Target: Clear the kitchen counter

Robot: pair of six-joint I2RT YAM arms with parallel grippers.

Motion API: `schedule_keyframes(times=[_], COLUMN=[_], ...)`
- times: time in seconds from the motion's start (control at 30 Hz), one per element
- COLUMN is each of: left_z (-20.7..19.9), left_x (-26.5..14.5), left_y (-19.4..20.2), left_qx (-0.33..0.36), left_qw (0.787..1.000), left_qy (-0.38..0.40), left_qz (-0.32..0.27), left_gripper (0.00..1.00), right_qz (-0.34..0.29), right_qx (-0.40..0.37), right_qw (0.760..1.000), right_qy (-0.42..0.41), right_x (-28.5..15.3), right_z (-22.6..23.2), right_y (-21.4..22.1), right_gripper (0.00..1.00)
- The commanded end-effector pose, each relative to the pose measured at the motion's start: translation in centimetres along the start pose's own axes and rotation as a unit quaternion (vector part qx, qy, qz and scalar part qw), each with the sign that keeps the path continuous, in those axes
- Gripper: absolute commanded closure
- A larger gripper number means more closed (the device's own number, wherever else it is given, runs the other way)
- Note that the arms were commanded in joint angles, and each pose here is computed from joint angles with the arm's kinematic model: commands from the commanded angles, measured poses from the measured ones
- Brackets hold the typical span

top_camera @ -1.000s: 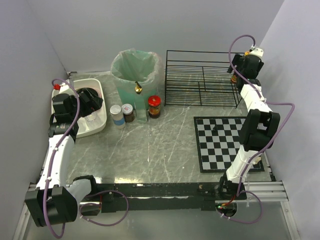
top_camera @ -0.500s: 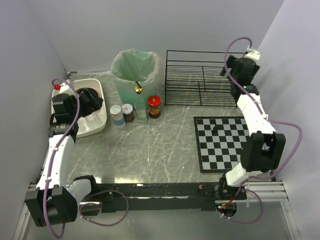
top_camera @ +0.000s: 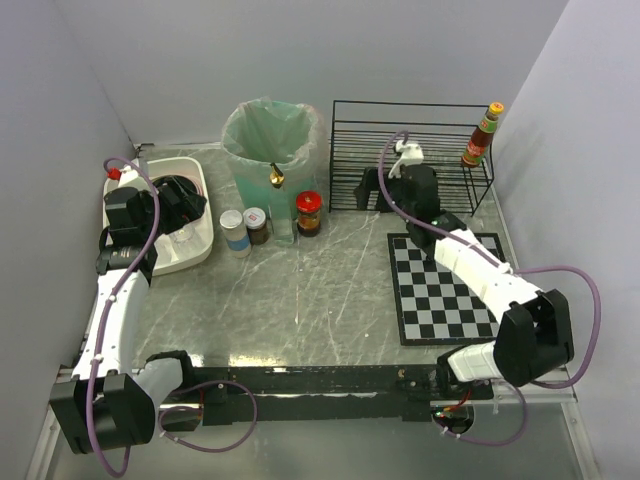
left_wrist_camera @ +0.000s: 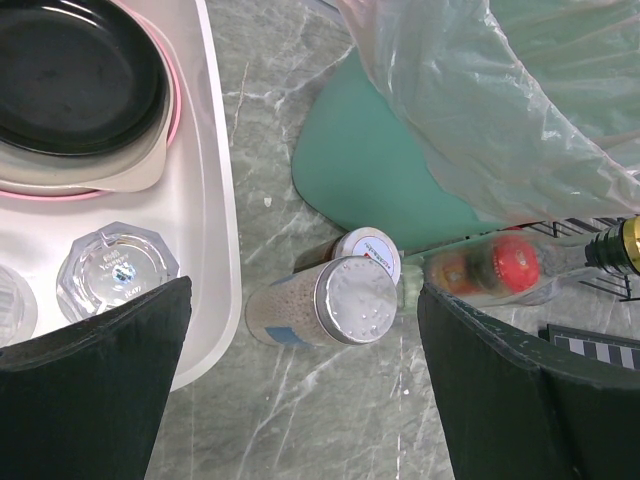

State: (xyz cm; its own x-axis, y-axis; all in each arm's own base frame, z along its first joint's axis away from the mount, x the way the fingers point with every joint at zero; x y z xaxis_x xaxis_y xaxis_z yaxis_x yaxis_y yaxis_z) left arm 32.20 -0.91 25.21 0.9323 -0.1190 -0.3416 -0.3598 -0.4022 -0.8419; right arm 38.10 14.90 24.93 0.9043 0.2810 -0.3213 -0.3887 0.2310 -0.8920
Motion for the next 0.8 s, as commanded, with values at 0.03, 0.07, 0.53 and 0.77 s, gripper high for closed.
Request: schedule_keyframes(times=[0.03, 0.07, 0.53, 0.77], left_z=[-1.1, -1.1, -1.1, -1.2], left_x=[-0.5, -0.5, -0.4, -0.4], left_y=[-1.4, -1.3, -1.2, -1.2], left_qx=[0.012, 0.012, 0.012, 0.013], left_qw=[1.0, 1.0, 1.0, 0.999], left_qy=[0.02, 0.02, 0.024, 0.026], left_qz=[-0.018, -0.018, -0.015, -0.014], left_gripper=[0.01, 0.01, 0.01, 0.01], right_qz=[-0.039, -0.046, -0.047, -0.043], right_qx=[-0.027, -0.035, -0.021, -0.025], right_qw=[0.989, 0.985, 0.982, 0.985], right_qy=[-0.139, -0.16, -0.18, -0.166], right_x=[-1.0, -1.4, -0.6, 1.7], right_z=[5.3, 6.5, 16.1, 19.8], right_y=[0.4, 0.7, 3.9, 5.3], right_gripper=[0.0, 0.0, 0.0, 0.0])
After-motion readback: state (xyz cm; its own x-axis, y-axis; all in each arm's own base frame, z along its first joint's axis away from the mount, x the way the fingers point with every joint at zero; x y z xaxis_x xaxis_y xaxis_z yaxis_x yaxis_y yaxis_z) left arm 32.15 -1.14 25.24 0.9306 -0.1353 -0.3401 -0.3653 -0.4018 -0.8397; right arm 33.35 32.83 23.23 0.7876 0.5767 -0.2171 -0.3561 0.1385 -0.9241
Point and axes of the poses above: each gripper's point midway between its finger pads, its own x axis out along the fingers, its own z axis along the line the jaws close on, y = z × x, the point moved 3 cm from there along -x, back along the fingers, and after that the axes turned 5 degrees about x, right-handed, at the moved point
